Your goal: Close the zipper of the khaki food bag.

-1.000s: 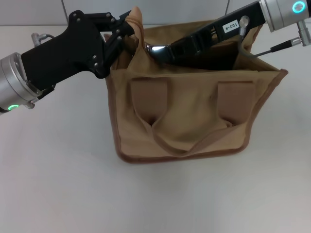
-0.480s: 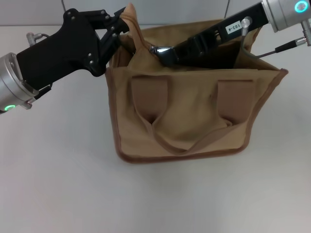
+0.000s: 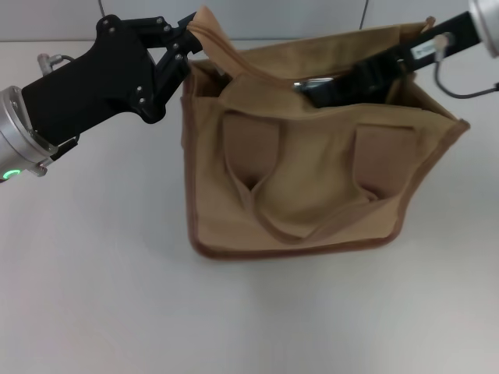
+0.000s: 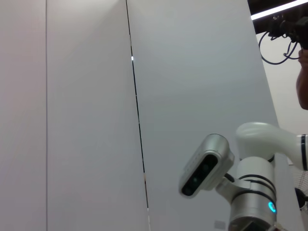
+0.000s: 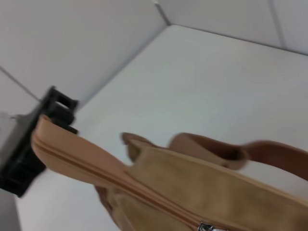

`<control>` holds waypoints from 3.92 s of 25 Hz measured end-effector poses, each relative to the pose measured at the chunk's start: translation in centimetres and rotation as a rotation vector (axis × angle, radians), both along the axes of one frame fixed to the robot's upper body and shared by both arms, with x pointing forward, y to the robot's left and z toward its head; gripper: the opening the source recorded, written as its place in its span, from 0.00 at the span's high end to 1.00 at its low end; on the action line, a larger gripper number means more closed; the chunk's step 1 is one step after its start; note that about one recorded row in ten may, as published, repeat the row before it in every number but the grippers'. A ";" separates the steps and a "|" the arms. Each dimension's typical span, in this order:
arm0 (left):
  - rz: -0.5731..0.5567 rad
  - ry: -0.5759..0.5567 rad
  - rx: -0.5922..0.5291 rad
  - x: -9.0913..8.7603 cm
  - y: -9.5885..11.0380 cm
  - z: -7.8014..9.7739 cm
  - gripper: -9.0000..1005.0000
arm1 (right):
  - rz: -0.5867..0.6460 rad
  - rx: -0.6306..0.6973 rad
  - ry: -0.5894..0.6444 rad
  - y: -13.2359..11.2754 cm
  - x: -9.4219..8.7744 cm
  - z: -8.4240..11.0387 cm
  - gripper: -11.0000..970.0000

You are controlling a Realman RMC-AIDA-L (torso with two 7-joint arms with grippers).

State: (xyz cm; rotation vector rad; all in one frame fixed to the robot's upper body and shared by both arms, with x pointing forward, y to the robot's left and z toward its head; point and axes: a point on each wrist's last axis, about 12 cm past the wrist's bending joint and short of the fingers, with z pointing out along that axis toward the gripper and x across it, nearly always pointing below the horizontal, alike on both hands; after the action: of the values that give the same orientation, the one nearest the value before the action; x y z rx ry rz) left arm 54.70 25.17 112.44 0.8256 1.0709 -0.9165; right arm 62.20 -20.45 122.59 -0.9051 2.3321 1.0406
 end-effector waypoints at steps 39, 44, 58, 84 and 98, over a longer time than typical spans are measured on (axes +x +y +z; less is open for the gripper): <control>0.113 0.124 -0.078 1.3 1.5 0.4 0.94 | 0.283 0.556 -0.531 -10.4 -13.9 -9.8 0.38; 0.129 0.166 -0.085 0.4 2.1 -0.5 0.94 | 0.300 0.506 -0.571 -9.1 -14.6 -12.1 0.22; 0.129 0.433 -0.006 -4.0 11.0 -0.7 0.51 | 0.264 0.449 -0.567 -8.1 -13.8 -13.7 0.16; -0.268 0.311 0.259 -9.4 3.2 -6.0 0.18 | 0.278 0.486 -0.585 -5.8 -15.3 -16.6 0.16; -0.286 0.318 0.270 -9.5 3.1 -6.1 0.18 | 0.272 0.496 -0.586 -5.7 -15.3 -16.5 0.16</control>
State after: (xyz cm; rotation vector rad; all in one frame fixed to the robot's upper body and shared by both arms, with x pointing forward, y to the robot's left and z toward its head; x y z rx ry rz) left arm 45.18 28.26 106.39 1.1008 1.3969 -1.1882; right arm 46.88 -26.18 106.05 -1.1442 1.4169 1.1851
